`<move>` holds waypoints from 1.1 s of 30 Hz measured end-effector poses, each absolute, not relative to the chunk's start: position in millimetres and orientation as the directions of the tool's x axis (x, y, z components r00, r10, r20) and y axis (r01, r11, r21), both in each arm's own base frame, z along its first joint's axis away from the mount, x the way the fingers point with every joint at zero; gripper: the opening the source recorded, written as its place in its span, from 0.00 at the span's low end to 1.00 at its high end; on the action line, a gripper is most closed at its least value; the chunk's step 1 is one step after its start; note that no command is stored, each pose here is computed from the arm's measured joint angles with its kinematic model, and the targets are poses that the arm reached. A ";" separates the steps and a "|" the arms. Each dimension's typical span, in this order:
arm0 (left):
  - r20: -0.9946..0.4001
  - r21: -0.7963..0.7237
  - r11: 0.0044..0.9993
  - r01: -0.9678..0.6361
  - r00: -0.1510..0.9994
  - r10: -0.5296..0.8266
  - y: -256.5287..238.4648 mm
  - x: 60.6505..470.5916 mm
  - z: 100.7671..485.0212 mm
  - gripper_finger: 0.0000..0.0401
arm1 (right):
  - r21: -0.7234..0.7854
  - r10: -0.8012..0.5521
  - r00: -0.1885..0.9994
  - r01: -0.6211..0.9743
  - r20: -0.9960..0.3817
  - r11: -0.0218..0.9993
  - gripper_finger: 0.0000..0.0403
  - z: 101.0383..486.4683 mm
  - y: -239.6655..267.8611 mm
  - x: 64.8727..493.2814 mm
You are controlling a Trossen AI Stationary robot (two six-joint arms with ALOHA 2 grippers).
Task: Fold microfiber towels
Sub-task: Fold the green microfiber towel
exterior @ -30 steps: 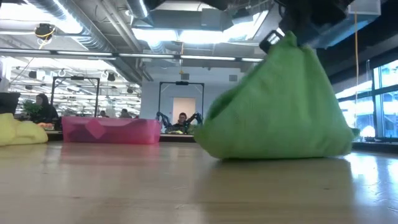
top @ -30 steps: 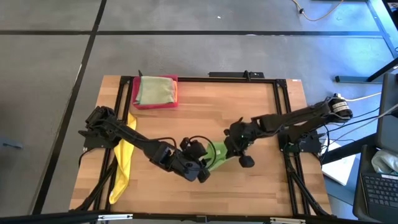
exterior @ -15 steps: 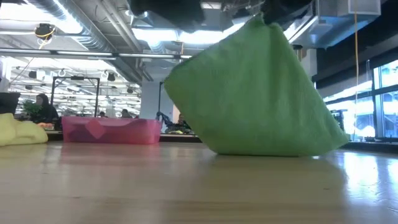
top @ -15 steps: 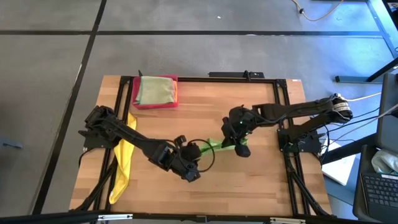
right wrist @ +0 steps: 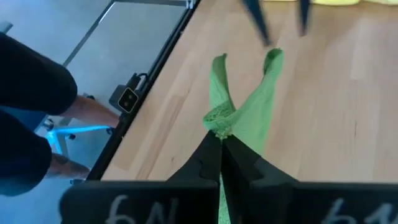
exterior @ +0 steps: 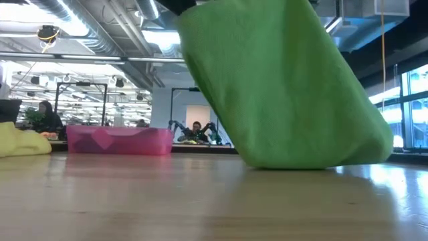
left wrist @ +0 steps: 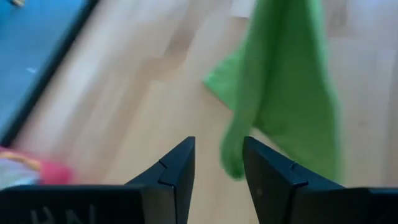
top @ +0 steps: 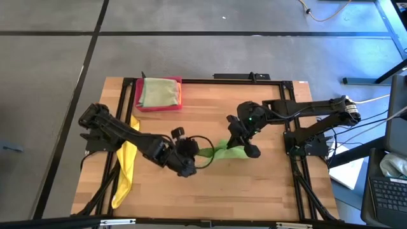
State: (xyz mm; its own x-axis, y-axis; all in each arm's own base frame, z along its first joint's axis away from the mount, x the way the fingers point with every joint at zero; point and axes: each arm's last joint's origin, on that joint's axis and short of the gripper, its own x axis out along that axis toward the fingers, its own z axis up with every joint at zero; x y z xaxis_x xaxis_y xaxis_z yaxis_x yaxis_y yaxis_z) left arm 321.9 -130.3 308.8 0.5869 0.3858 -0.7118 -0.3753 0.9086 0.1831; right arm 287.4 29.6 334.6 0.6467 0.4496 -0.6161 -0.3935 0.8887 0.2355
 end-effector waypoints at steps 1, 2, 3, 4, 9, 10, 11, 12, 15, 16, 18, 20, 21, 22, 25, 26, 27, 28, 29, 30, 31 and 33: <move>-0.704 0.208 0.902 -0.377 0.583 0.406 -126.4 320.7 311.1 0.31 | 0.234 0.449 0.644 -0.395 -0.619 0.889 0.01 334.5 29.6 287.2; -0.693 0.234 0.893 -0.385 0.578 0.431 -121.9 319.7 313.2 0.31 | 0.235 0.449 0.641 -0.394 -0.623 0.889 0.01 334.1 29.5 286.8; -0.679 0.258 0.880 -0.399 0.574 0.459 -116.3 319.6 315.5 0.31 | 0.237 0.448 0.637 -0.392 -0.628 0.889 0.01 333.6 29.2 286.4; -0.664 0.276 0.867 -0.415 0.570 0.484 -110.7 320.1 317.6 0.31 | 0.237 0.448 0.636 -0.392 -0.629 0.889 0.01 333.5 29.2 286.2; -0.657 0.233 0.847 -0.478 0.565 0.500 -74.4 325.9 330.2 0.31 | 0.227 0.448 0.638 -0.400 -0.626 0.888 0.01 333.8 29.2 286.5; -0.678 0.192 0.857 -0.479 0.566 0.468 -65.0 329.6 330.4 0.31 | 0.222 0.448 0.639 -0.405 -0.625 0.887 0.01 333.9 29.3 286.6; -0.704 0.145 0.873 -0.465 0.572 0.421 -55.4 334.0 330.0 0.31 | 0.217 0.448 0.643 -0.409 -0.620 0.887 0.01 334.3 29.2 287.1; -0.729 0.096 0.895 -0.437 0.581 0.362 -46.6 339.5 328.2 0.31 | 0.211 0.449 0.650 -0.413 -0.613 0.886 0.01 335.1 29.3 287.7; -0.774 -0.038 0.948 -0.316 0.609 0.172 -24.9 357.0 318.7 0.31 | 0.197 0.450 0.669 -0.421 -0.591 0.885 0.01 337.4 29.4 289.7; -0.788 -0.078 0.954 -0.291 0.604 0.120 -18.6 360.8 314.2 0.31 | 0.196 0.450 0.671 -0.421 -0.589 0.885 0.01 337.6 29.4 289.9; -0.788 -0.192 0.952 -0.239 0.616 -0.004 -6.8 366.8 310.8 0.31 | 0.201 0.450 0.669 -0.418 -0.592 0.886 0.02 337.3 29.5 289.7; -0.766 -0.321 0.931 -0.175 0.626 -0.146 2.4 368.6 311.8 0.31 | 0.210 0.449 0.661 -0.412 -0.601 0.887 0.02 336.4 29.4 288.9; -0.746 -0.383 0.913 -0.143 0.630 -0.214 5.7 369.2 312.9 0.31 | 0.212 0.449 0.659 -0.410 -0.603 0.887 0.02 336.1 29.4 288.6; -0.726 -0.440 0.891 -0.114 0.628 -0.278 7.0 369.4 313.9 0.31 | 0.214 0.449 0.657 -0.409 -0.606 0.887 0.02 335.8 29.3 288.4; -0.683 -0.556 0.828 -0.067 0.604 -0.410 4.5 369.0 315.2 0.31 | 0.215 0.447 0.656 -0.406 -0.608 0.888 0.02 335.6 28.6 288.3; -0.675 -0.580 0.812 -0.063 0.596 -0.436 2.0 368.8 315.5 0.31 | 0.216 0.445 0.658 -0.402 -0.608 0.890 0.02 335.6 27.7 288.4; -0.670 -0.594 0.802 -0.058 0.588 -0.453 -1.6 368.7 315.6 0.31 | 0.218 0.442 0.659 -0.397 -0.608 0.891 0.02 335.6 26.5 288.5; -0.670 -0.601 0.797 -0.058 0.581 -0.463 -5.6 368.5 315.5 0.31 | 0.224 0.439 0.662 -0.387 -0.608 0.894 0.02 335.6 25.1 288.6; -0.674 -0.598 0.800 -0.055 0.573 -0.465 -10.2 368.1 315.1 0.31 | 0.226 0.433 0.665 -0.378 -0.609 0.898 0.02 335.6 23.1 288.8; -0.685 -0.588 0.807 -0.053 0.564 -0.462 -15.8 367.4 314.4 0.31 | 0.226 0.425 0.669 -0.367 -0.610 0.902 0.02 335.6 21.2 289.0; -0.698 -0.572 0.818 -0.054 0.556 -0.452 -21.1 366.6 313.5 0.31 | 0.227 0.418 0.673 -0.356 -0.610 0.906 0.02 335.6 18.9 289.1; -0.724 -0.538 0.841 -0.064 0.546 -0.422 -30.0 365.2 311.9 0.31 | 0.235 0.398 0.685 -0.324 -0.611 0.917 0.02 336.0 13.7 289.3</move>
